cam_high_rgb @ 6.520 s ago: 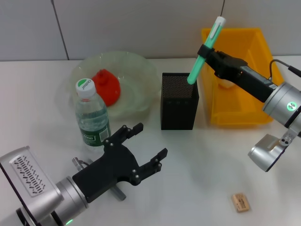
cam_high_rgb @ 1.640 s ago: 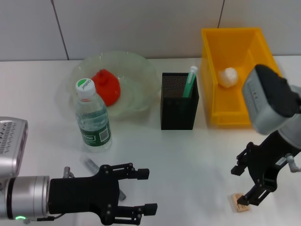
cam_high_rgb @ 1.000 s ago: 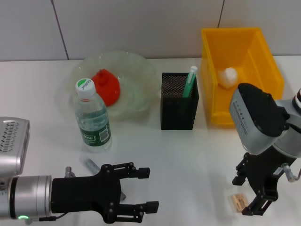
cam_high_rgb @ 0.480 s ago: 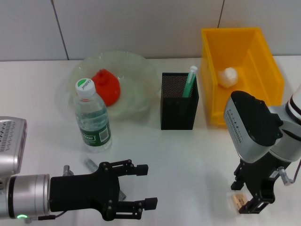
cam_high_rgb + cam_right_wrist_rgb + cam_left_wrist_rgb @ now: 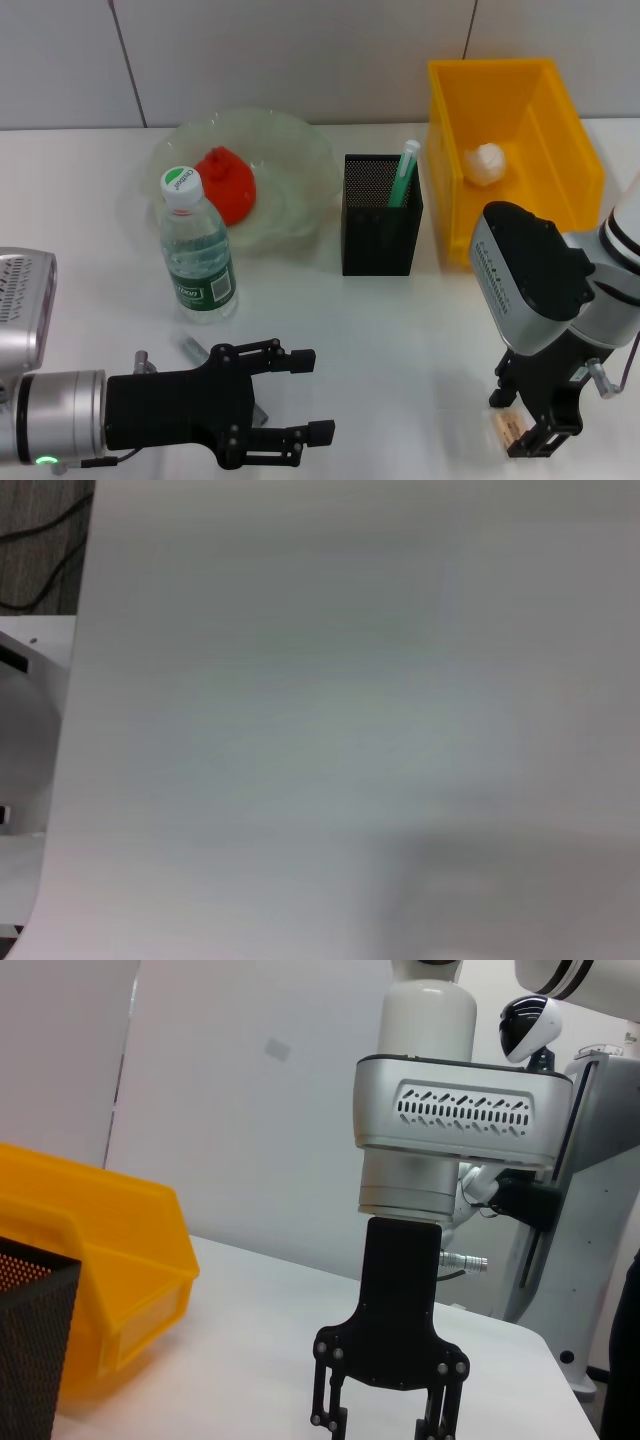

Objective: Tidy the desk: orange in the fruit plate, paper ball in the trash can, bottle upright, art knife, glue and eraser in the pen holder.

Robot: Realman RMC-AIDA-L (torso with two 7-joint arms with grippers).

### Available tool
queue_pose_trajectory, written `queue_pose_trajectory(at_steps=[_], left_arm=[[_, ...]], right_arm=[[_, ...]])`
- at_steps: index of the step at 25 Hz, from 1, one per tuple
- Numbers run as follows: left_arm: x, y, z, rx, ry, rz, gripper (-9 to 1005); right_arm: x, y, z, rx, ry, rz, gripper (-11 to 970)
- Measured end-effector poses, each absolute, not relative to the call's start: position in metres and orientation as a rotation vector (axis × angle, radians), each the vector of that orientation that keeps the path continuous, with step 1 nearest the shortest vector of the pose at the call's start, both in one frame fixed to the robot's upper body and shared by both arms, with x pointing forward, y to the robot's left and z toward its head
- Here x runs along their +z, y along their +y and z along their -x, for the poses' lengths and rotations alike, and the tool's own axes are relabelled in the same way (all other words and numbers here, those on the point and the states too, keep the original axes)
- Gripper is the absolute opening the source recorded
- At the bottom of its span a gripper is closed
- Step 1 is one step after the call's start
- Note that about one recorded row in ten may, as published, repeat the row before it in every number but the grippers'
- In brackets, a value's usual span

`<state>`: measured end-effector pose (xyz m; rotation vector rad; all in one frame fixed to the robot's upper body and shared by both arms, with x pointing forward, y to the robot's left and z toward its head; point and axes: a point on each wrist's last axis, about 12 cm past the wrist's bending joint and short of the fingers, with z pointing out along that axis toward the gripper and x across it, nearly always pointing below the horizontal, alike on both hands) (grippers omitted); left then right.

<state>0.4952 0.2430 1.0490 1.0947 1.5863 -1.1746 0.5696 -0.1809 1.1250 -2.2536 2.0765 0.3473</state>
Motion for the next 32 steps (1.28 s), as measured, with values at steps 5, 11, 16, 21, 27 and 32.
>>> queue_pose_trajectory(at_steps=[5, 11, 16, 21, 27, 32], left_arm=[[1.049, 0.243, -0.495, -1.173, 1.586, -1.095, 810], [1.05, 0.244, -0.496, -1.171, 1.584, -1.092, 810], [1.05, 0.244, -0.496, -1.168, 1.582, -1.089, 811], [1.052, 0.246, -0.498, -1.16, 1.58, -1.076, 811], [1.052, 0.247, -0.498, -1.163, 1.578, -1.073, 811], [1.052, 0.247, -0.498, -1.165, 1.577, -1.072, 811]], right_arm=[[1.124, -0.18, -0.569, 0.346, 2.073, 2.262, 569], [1.124, -0.179, -0.569, 0.336, 2.066, 2.27, 568], [1.122, -0.176, -0.569, 0.311, 2.055, 2.287, 569], [1.123, -0.176, -0.57, 0.308, 2.054, 2.277, 538], [1.137, -0.182, -0.579, 0.352, 2.051, 2.163, 413], [1.162, -0.188, -0.588, 0.511, 1.994, 2.0, 400]])
